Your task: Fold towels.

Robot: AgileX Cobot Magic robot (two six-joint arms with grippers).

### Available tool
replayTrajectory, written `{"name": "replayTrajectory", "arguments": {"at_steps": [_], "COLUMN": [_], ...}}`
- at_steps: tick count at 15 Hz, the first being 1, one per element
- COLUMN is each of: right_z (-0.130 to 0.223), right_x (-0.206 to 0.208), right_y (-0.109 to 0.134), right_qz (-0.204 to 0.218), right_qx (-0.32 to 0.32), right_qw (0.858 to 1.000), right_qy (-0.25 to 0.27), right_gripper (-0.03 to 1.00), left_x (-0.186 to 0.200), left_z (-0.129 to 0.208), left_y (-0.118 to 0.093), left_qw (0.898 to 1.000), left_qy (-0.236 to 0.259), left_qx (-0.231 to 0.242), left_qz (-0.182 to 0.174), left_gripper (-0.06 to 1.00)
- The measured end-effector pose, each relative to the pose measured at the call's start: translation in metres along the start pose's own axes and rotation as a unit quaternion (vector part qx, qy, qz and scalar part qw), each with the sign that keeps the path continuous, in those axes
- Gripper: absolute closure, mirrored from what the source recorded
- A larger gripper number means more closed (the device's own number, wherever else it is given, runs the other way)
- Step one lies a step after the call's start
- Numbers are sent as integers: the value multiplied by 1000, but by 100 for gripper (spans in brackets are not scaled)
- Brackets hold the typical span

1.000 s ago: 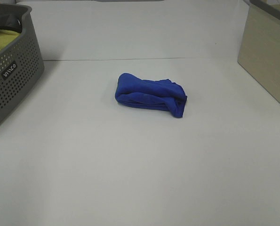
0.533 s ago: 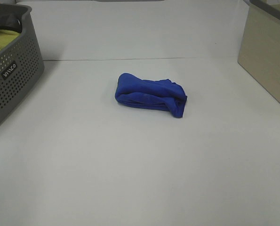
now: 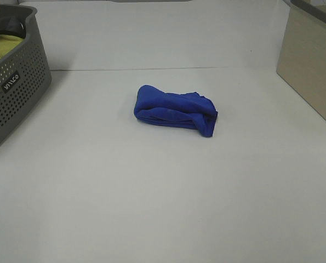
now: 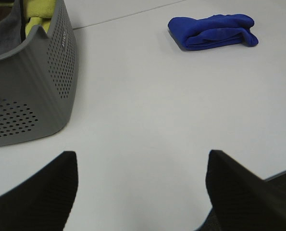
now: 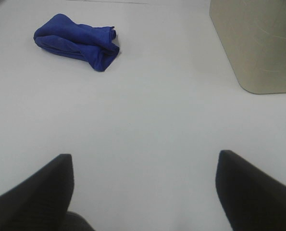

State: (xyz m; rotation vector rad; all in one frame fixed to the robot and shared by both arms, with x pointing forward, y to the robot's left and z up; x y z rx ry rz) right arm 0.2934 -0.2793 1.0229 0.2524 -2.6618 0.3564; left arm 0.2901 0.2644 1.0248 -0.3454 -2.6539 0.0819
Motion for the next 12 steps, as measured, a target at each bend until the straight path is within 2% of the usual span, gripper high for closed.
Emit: {"name": "replayTrajectory", "arguments": {"at_steps": [12], "right_z": [0], "right_x": [0], "right_y": [0], "right_qz": [0], "right_qx": [0], "right_qw": [1000], "right_qy": [0], "right_gripper": [20], "left_x": [0], "left_z": [0], "left_y": [0], "left_qw": [1000], "left_qy": [-2], "left_qx": [0], "left_qz": [-1], "left_gripper": [23]}}
Point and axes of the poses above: a point on each arm's last joint axis where the gripper is mounted, x pointing back along that axis away from the gripper, y along the wrist's bending axis when the last joint is at zero, z = x × y, the point moved 7 cm from there along -x, pointing out along that axis toward the gripper, and after that the axes turned 11 degrees about x, right-handed, at the moved point
